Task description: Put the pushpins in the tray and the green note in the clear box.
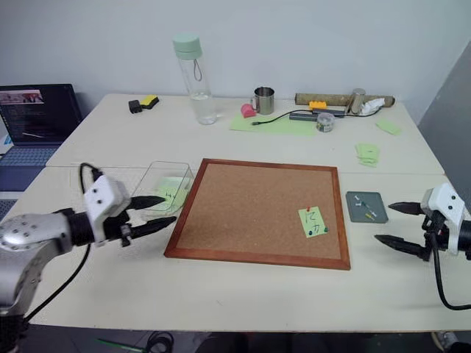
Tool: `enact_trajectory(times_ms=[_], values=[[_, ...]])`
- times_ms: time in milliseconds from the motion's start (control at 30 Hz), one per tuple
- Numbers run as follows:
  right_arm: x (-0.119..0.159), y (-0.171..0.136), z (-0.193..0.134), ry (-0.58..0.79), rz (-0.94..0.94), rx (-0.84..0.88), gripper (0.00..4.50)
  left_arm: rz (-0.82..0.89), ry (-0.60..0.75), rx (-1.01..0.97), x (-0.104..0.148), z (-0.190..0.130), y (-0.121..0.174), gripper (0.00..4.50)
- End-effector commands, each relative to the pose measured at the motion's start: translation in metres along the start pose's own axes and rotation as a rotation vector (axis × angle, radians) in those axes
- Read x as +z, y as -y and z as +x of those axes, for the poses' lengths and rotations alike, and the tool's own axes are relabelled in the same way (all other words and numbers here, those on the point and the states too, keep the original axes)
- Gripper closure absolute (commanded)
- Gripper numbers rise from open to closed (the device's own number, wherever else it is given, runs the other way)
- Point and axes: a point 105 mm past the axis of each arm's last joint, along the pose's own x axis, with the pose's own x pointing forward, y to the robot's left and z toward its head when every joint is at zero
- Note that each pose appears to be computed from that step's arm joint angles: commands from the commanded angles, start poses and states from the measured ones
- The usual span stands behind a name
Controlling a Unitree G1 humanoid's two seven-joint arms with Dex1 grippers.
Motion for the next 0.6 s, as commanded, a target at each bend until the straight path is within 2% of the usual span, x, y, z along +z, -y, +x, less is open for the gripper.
enact_trajectory(times_ms=[33, 233, 333, 367, 400, 567, 600], values=[[0.025, -0.01, 0.011, 0.062, -0.06, 0.014, 0.0, 0.026, 0.055, -0.105, 0.011, 0.041, 0.02, 2.42], [0.044, -0.017, 0.029, 0.129, -0.063, 0.02, 0.0, 0.022, 0.116, -0.137, 0.014, 0.095, 0.03, 3.09], [0.049, -0.018, 0.037, 0.143, -0.059, 0.023, 0.0, 0.004, 0.152, -0.146, 0.016, 0.12, 0.038, 3.64], [0.05, -0.018, 0.04, 0.145, -0.059, 0.025, 0.0, -0.005, 0.163, -0.149, 0.016, 0.128, 0.041, 3.64], [0.051, -0.018, 0.044, 0.147, -0.064, 0.027, 0.0, -0.015, 0.173, -0.144, 0.016, 0.136, 0.042, 3.82], [0.054, -0.014, 0.059, 0.127, -0.076, 0.026, 0.0, -0.05, 0.203, -0.149, 0.015, 0.155, 0.051, 4.42], [0.054, -0.012, 0.063, 0.118, -0.073, 0.023, 0.0, -0.058, 0.205, -0.145, 0.014, 0.157, 0.051, 4.42]])
